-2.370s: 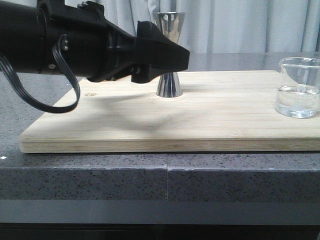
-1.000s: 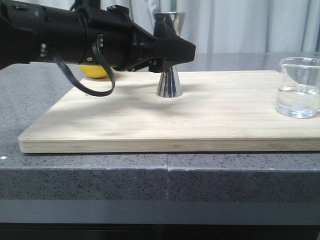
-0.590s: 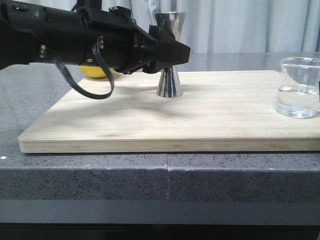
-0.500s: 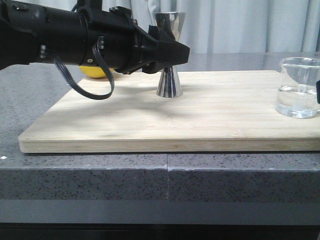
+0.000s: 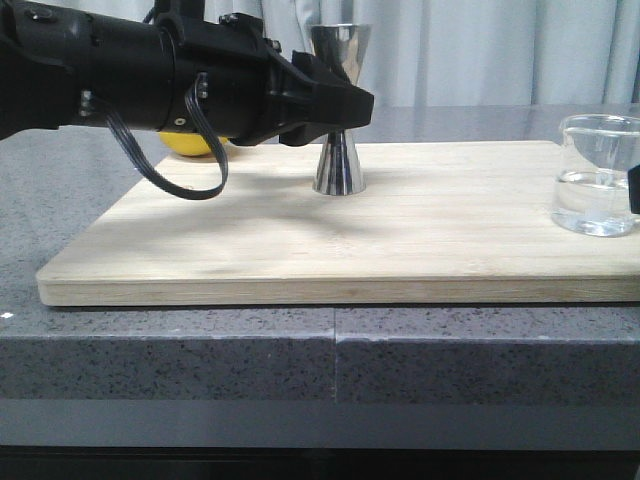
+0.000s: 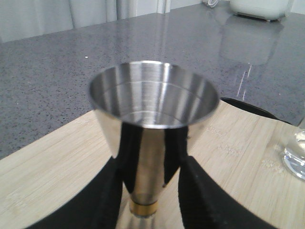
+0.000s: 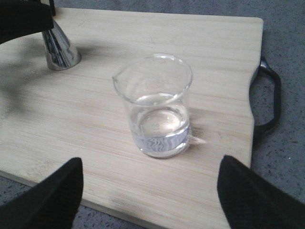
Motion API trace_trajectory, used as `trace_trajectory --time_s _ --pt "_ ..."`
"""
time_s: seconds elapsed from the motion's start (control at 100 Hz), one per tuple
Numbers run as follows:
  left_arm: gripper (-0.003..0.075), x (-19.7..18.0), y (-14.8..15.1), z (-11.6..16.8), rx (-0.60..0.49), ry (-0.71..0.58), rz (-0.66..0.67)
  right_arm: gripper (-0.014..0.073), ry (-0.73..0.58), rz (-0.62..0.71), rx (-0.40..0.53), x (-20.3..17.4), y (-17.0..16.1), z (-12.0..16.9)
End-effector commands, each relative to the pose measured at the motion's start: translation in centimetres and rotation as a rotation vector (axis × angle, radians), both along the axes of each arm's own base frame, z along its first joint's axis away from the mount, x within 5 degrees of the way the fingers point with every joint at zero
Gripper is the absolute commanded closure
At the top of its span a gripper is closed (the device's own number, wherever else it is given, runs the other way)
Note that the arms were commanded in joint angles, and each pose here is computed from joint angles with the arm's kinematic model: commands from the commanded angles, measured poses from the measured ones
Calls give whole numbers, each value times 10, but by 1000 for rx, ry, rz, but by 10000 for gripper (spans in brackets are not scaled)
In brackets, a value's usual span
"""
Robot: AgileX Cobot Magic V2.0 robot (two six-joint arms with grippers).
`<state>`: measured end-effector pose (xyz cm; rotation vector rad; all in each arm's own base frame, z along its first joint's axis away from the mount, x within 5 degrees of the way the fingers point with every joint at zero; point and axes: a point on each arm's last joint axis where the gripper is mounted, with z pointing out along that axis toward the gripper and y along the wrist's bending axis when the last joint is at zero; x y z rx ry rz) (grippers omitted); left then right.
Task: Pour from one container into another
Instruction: 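Reach the right gripper to the glass beaker and grasp it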
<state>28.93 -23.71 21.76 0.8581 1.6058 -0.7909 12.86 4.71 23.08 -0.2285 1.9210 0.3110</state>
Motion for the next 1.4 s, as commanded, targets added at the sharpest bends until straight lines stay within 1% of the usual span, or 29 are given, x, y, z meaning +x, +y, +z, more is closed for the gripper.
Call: trace_trajectory --time_s 0.0,0.29,0.57,0.7,1.1,1.22,1.39 --pt "491 -1 -2 28 -112 -66 -20 69 -102 7 21 5 2 15" --pt "556 -1 -2 28 -112 -66 -20 69 -103 7 20 5 2 15" --pt "588 -1 -2 29 -117 -68 -23 69 -103 7 20 5 2 15" --pt "588 -2 -3 30 -134 -76 -34 69 -103 7 20 5 2 15" --pt "588 -2 -3 31 -135 -77 -35 69 -109 15 3 5 2 15" --pt "588 -5 -4 33 -147 -100 -69 69 -112 19 -5 5 2 15" --pt "588 -5 -5 34 -155 -105 -76 69 -114 22 -10 5 3 15"
